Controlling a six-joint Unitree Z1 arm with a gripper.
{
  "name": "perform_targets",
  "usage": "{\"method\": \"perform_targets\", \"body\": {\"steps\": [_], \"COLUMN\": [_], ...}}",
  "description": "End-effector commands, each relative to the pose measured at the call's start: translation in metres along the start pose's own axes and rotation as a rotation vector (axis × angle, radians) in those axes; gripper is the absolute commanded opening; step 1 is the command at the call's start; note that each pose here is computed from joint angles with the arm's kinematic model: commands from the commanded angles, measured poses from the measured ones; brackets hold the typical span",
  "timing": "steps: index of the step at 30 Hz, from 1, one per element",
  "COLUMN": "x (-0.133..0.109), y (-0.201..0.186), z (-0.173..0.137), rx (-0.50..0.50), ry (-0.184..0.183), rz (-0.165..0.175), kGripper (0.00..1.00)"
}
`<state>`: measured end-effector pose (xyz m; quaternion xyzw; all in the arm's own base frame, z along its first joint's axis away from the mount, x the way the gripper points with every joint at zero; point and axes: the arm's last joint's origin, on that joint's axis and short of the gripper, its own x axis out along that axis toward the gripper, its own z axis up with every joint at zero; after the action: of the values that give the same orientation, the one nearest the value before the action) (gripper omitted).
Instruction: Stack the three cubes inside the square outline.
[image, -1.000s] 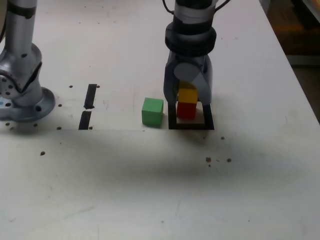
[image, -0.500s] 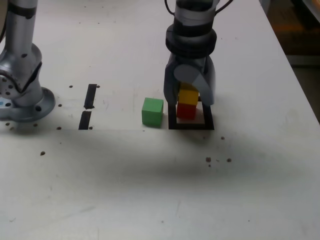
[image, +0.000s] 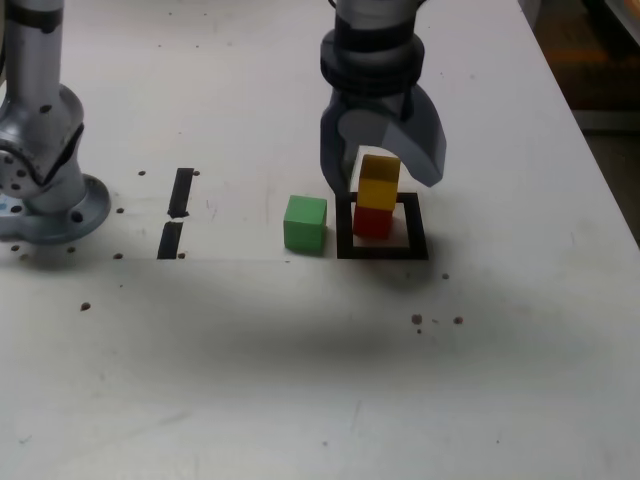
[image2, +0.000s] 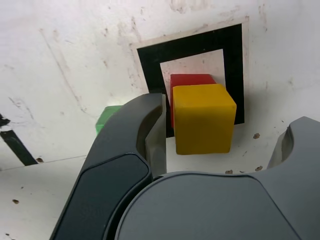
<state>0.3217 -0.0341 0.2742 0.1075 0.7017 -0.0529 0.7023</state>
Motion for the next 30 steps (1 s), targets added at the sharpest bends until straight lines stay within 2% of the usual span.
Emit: {"method": "perform_targets", "body": {"steps": [1,4,8,11,15,19,30], "x": [-0.020,-0.037,-0.046,-0.044,-0.034,-0.023,0.001], "y": [0.000,0.000,-0.004,-0.008,-0.015,-0.022,-0.027], "z": [-0.019,-0.042,-0.072,-0.089,-0.102,-0.103,-0.080], "rx": [0.000,0.000,0.011,0.027,0.056,0.094,0.135], "ry": [-0.023,-0.026,-0.004,0.027,0.073,0.104,0.121], "rz": [0.025,0.045,0.058,0.055,0.030,0.003,-0.031], "kGripper": [0.87,0.87,0.88,0.90,0.92,0.96,0.97]}}
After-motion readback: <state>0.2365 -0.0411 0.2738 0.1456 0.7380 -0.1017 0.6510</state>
